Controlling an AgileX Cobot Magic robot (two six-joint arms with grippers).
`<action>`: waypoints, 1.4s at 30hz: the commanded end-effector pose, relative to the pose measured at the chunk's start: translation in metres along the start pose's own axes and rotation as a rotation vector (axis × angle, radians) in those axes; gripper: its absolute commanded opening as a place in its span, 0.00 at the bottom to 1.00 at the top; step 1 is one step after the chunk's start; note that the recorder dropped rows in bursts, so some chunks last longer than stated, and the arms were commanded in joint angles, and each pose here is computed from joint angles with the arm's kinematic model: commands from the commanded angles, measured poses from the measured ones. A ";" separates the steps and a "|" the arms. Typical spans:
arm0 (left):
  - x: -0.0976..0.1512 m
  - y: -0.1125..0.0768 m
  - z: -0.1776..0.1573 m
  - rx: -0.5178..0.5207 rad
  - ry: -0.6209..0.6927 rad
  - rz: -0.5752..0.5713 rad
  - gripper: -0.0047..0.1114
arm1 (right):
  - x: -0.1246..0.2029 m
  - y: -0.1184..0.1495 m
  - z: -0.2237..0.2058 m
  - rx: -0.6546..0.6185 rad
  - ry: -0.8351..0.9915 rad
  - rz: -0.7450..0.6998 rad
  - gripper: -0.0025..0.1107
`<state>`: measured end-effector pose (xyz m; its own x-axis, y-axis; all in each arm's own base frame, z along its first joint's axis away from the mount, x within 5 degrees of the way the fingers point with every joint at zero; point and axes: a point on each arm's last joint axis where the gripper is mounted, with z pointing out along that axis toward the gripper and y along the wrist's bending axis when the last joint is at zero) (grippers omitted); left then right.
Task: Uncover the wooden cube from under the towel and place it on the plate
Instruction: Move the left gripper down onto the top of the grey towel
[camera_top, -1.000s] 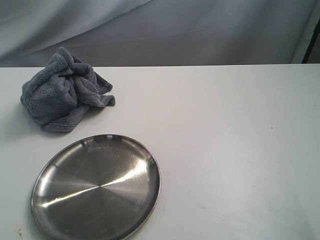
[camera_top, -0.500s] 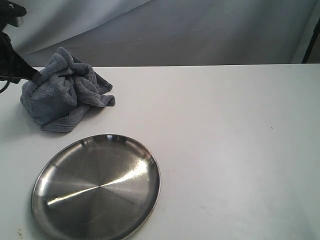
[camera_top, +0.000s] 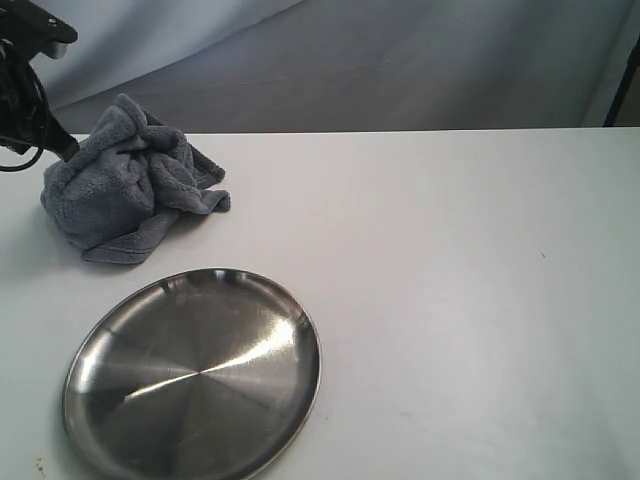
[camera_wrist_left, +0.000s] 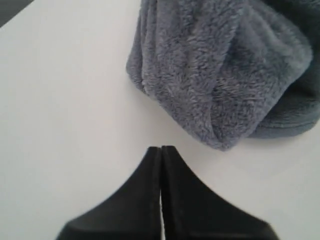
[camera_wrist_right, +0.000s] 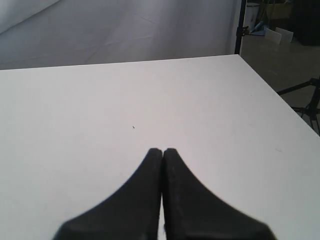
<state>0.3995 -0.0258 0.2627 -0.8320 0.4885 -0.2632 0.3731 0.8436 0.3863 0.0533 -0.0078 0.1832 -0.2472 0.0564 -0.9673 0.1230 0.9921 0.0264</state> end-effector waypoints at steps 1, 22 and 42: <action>0.014 0.005 0.015 0.015 0.148 -0.080 0.04 | 0.001 0.000 0.000 0.007 -0.004 0.008 0.02; -0.020 -0.025 0.030 0.496 -0.123 0.158 0.04 | 0.001 0.000 0.000 0.007 -0.004 0.008 0.02; 0.037 0.029 0.007 0.162 0.258 -0.277 0.04 | 0.001 0.000 0.000 0.007 -0.004 0.008 0.02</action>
<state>0.3878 0.0256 0.2718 -0.9716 0.2012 -0.1249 0.1457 0.9237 0.3543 0.0533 -0.0078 0.1832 -0.2472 0.0564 -0.9673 0.1230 0.9921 0.0264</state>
